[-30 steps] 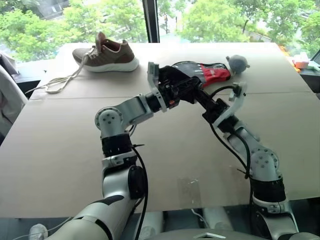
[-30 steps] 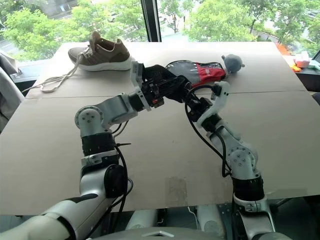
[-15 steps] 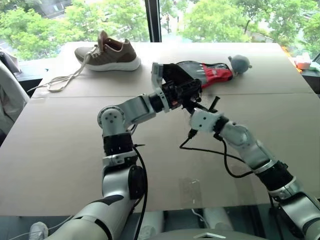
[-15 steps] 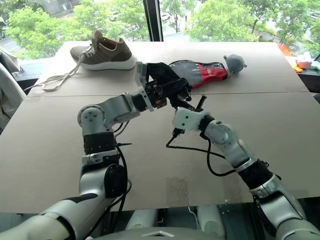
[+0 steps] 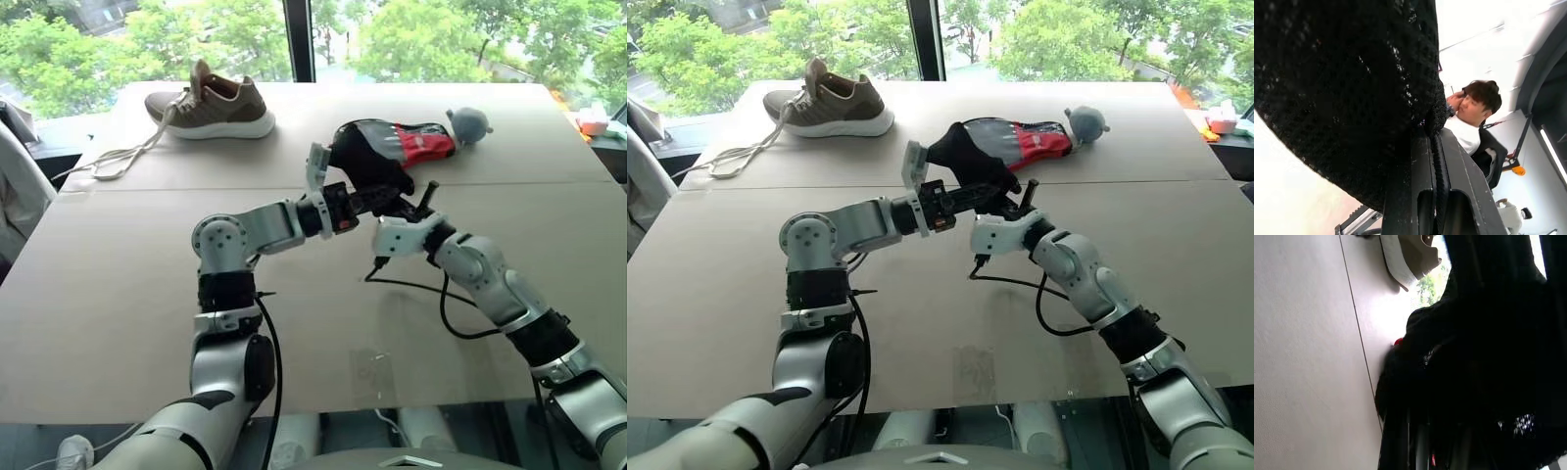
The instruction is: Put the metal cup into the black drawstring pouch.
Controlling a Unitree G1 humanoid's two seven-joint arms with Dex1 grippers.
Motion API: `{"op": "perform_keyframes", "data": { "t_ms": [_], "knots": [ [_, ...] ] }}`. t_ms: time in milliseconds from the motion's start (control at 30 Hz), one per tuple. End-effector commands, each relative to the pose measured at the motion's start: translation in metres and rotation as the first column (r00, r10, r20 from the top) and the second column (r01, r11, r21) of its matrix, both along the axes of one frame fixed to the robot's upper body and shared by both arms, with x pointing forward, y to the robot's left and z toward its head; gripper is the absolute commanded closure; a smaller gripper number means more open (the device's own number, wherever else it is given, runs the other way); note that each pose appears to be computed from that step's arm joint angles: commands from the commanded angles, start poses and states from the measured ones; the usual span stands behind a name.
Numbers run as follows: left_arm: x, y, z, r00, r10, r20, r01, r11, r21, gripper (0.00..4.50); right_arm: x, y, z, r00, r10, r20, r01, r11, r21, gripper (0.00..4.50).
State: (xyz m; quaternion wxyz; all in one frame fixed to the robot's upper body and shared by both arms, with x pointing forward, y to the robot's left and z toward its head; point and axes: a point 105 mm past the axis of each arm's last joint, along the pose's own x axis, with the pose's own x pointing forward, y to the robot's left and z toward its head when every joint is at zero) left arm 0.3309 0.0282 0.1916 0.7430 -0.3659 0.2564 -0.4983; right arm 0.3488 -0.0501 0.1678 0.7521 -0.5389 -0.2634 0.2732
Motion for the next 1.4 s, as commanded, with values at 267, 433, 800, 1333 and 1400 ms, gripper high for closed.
{"op": "perform_keyframes", "data": {
  "t_ms": [267, 433, 800, 1333, 1400],
  "knots": [
    [0.0, -0.001, 0.017, 0.998, 0.02, 0.056, -0.015, 0.996, -0.086, 4.5, -0.006, 0.003, 0.003, 0.991, 0.053, -0.123, -0.045, 0.997, 0.068, 3.52],
    [0.008, 0.015, 0.024, 0.99, 0.087, 0.113, -0.077, 0.993, -0.085, 4.5, -0.014, -0.01, 0.006, 0.975, 0.07, -0.211, -0.031, 0.983, 0.182, 1.24],
    [0.014, 0.02, -0.013, 0.977, 0.096, 0.191, -0.115, 0.989, 0.094, 4.5, -0.043, -0.031, 0.01, 0.86, 0.244, -0.448, 0.01, 0.87, 0.493, 1.24],
    [0.008, 0.046, -0.008, 0.96, 0.133, 0.245, -0.169, 0.976, 0.135, 4.5, -0.052, -0.087, -0.016, 0.733, 0.178, -0.656, 0.189, 0.874, 0.449, 1.24],
    [0.011, 0.048, -0.01, 0.961, 0.15, 0.232, -0.185, 0.973, 0.136, 4.5, -0.051, -0.079, -0.036, 0.741, 0.122, -0.66, 0.153, 0.927, 0.342, 1.24]
  ]
}}
